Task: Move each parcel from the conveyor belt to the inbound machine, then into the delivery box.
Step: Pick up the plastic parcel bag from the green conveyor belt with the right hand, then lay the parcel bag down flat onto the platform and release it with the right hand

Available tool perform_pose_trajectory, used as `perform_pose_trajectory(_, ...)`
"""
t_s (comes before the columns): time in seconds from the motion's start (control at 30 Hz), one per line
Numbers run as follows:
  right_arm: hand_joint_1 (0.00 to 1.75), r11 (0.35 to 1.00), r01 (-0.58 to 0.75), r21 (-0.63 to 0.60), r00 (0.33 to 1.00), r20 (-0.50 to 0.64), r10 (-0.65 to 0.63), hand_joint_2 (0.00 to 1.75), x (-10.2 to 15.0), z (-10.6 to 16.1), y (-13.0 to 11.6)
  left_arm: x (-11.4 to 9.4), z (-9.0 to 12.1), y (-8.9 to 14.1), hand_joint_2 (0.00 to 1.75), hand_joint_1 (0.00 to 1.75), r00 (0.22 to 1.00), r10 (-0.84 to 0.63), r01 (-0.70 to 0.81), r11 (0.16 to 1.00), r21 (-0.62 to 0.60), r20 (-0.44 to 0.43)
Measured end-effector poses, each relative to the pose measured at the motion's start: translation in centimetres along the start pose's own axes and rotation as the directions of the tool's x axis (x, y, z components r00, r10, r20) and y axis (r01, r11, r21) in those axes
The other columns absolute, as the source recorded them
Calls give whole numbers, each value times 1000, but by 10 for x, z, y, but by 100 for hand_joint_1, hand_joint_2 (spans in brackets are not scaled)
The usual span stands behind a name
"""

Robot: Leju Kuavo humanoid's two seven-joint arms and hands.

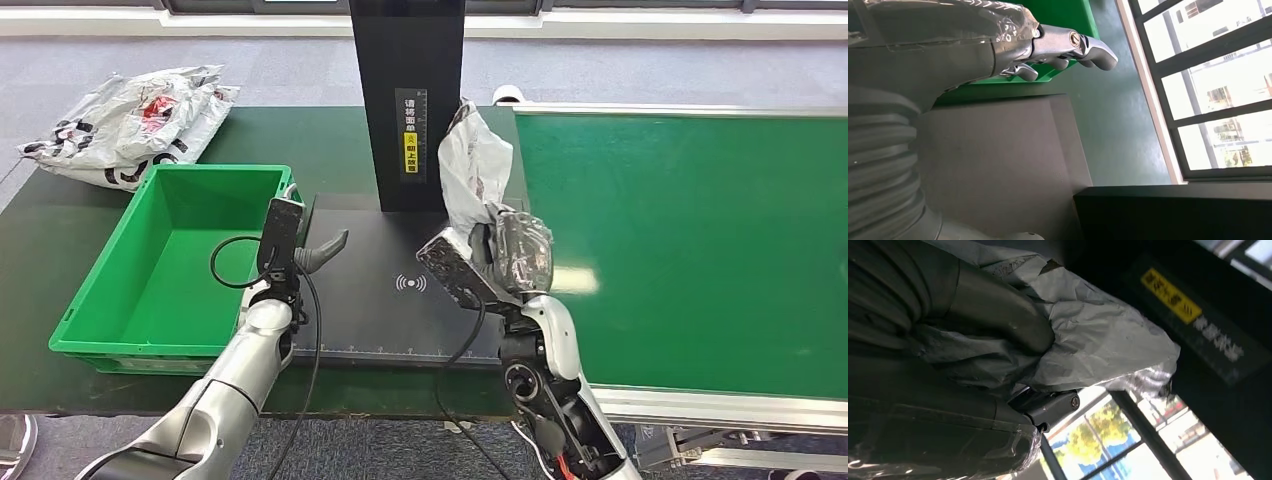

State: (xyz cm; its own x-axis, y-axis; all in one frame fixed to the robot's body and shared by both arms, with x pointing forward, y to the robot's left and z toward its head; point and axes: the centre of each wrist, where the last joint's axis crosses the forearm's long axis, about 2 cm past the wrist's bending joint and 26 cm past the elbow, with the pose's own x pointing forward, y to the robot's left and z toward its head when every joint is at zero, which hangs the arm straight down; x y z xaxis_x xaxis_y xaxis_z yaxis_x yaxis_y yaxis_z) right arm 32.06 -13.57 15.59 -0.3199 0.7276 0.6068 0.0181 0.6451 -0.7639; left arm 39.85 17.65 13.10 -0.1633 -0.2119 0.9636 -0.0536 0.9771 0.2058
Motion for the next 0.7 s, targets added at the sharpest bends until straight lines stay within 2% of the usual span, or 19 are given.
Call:
perform_pose_trajectory(0.13,175,988,36,147,999,-28,-32,175,3,4,19,2,-1,-2,175,0,1000,3,-3,1000,-12,-8)
perform_pose_trajectory(0.27,175,977,44,211,998,-45,-35,175,1,7,31,4,-2,-2,175,0,1000,4,-4,1000,-13,-9)
perform_pose_trajectory(0.4,4,967,40,250,998,-56,-27,175,0,7,36,5,-3,-3,175,0,1000,6,-6,1000,-20,-10)
perform_pose_trajectory(0.43,0,961,37,275,998,-66,-19,175,0,7,38,6,-4,-3,175,0,1000,7,-7,1000,-26,-11)
perform_pose_trajectory(0.57,0,920,13,393,990,-133,43,175,-12,12,53,12,-8,-7,175,0,1000,6,-6,999,-52,-12)
perform_pose_trajectory(0.7,0,922,2,387,981,-178,73,175,-29,21,60,15,-10,-10,175,0,1000,0,-1,998,-65,-12)
